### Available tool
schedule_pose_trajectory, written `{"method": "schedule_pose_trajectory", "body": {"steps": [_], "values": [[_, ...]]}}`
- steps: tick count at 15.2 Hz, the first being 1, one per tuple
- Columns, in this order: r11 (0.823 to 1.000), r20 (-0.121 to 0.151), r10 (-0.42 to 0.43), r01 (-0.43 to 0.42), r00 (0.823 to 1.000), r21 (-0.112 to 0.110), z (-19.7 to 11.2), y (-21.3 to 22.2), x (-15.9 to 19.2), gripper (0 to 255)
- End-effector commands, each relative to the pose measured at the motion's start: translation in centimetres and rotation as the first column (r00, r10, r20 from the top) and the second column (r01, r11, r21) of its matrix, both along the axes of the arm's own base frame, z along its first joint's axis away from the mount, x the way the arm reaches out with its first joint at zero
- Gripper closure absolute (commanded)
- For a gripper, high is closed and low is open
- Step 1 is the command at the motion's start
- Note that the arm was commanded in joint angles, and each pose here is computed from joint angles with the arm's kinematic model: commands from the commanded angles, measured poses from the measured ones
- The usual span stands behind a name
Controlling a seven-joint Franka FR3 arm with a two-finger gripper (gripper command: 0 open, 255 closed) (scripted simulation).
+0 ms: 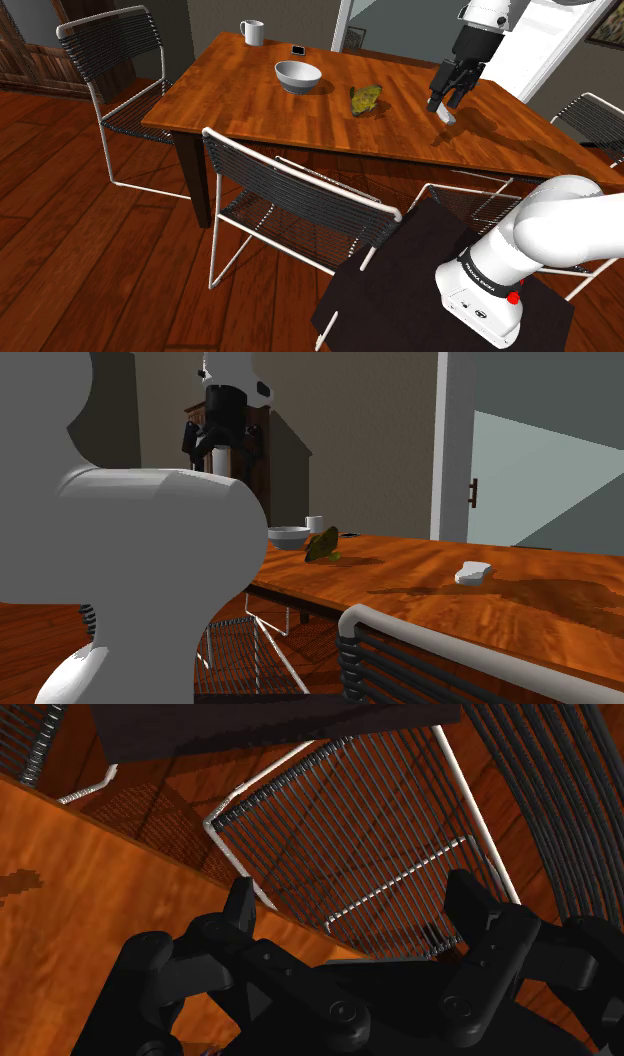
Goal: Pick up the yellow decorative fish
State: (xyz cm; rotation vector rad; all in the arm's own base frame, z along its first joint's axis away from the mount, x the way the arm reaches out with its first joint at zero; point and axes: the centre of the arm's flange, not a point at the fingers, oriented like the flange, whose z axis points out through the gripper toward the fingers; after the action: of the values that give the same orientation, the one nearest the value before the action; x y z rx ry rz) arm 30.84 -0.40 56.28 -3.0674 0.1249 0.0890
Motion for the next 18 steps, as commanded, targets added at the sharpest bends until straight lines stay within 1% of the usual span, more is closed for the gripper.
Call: {"method": "schedule_pose_trajectory", "body": {"steps": [1, 5, 9, 13, 18], "values": [[1.000, 0.000, 0.000, 0.000, 1.000, 0.000, 0.0, 0.0, 0.0, 0], [0.997, 0.039, -0.071, 0.070, 0.997, 0.034, -1.7, -2.7, 3.8, 0], [0.988, 0.075, -0.143, 0.137, 0.987, 0.071, -3.3, -5.6, 7.5, 0], [0.973, 0.108, -0.215, 0.203, 0.971, 0.111, -4.9, -8.7, 11.0, 0], [0.946, 0.145, -0.304, 0.280, 0.942, 0.162, -6.9, -12.8, 15.2, 0]]}}
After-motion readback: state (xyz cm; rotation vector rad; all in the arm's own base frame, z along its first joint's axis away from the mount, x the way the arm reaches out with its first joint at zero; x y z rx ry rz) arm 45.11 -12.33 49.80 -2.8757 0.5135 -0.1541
